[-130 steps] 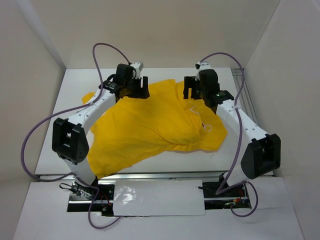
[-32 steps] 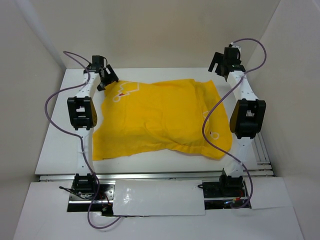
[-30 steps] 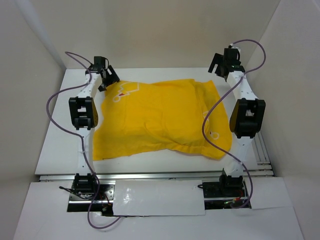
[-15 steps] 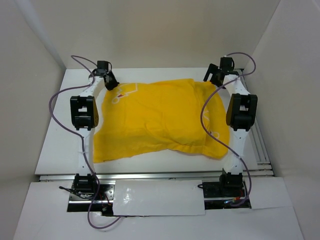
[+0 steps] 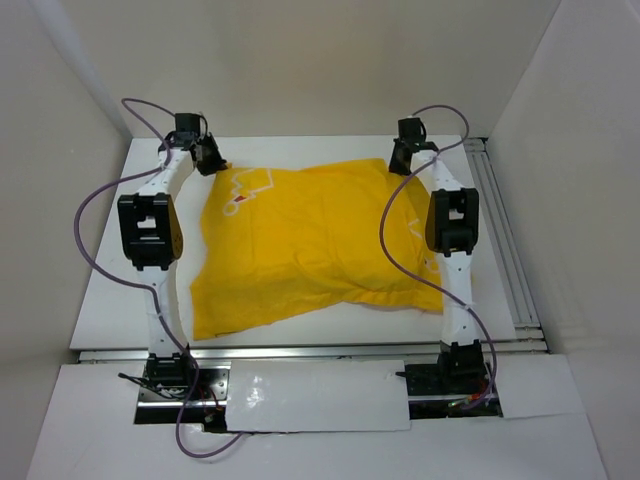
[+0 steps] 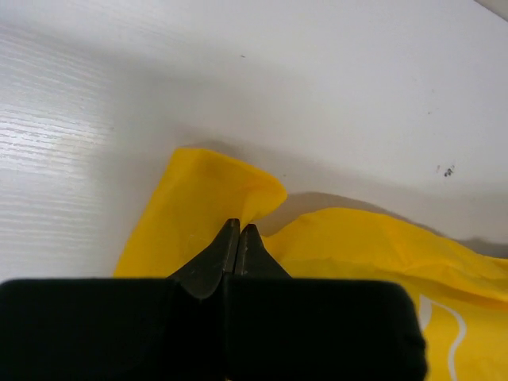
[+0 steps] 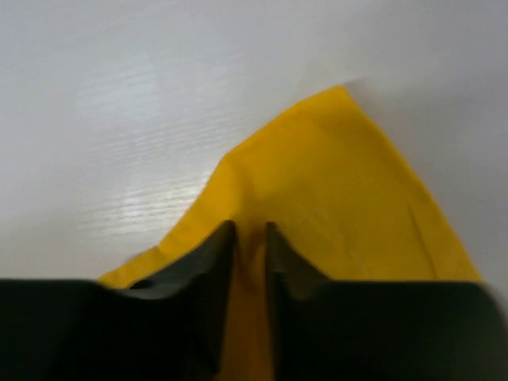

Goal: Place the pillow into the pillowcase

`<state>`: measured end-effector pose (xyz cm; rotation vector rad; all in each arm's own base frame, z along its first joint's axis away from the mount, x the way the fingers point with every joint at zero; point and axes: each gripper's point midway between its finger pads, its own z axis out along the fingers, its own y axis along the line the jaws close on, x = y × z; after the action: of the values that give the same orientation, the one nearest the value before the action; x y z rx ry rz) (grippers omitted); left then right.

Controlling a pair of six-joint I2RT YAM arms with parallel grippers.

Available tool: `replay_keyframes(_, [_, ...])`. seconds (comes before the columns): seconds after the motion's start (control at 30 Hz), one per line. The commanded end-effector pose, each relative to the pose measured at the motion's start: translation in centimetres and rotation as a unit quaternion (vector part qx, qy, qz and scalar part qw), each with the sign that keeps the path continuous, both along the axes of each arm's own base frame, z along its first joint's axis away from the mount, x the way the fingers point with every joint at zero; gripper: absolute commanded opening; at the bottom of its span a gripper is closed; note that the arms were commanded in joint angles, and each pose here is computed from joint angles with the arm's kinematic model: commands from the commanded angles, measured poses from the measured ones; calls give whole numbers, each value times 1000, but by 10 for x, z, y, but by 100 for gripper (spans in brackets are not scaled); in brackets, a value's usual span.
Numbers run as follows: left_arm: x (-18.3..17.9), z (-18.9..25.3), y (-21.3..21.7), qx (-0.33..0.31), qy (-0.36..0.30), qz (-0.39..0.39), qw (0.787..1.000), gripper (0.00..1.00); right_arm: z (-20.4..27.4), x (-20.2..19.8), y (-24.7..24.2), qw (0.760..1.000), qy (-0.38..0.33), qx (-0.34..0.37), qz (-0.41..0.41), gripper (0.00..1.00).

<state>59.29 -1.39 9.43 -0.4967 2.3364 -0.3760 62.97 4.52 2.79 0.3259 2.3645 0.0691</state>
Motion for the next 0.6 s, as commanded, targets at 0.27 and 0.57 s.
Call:
replay_keyframes(0.27, [-12,108,41,58,-100,5,993,0,51,8,-30,994,-53,-52,-76,0])
replay_keyframes(0.57, [-15,234,43,79,-226,0,971,0,245,26,-49,962,-265,-41,-56,0])
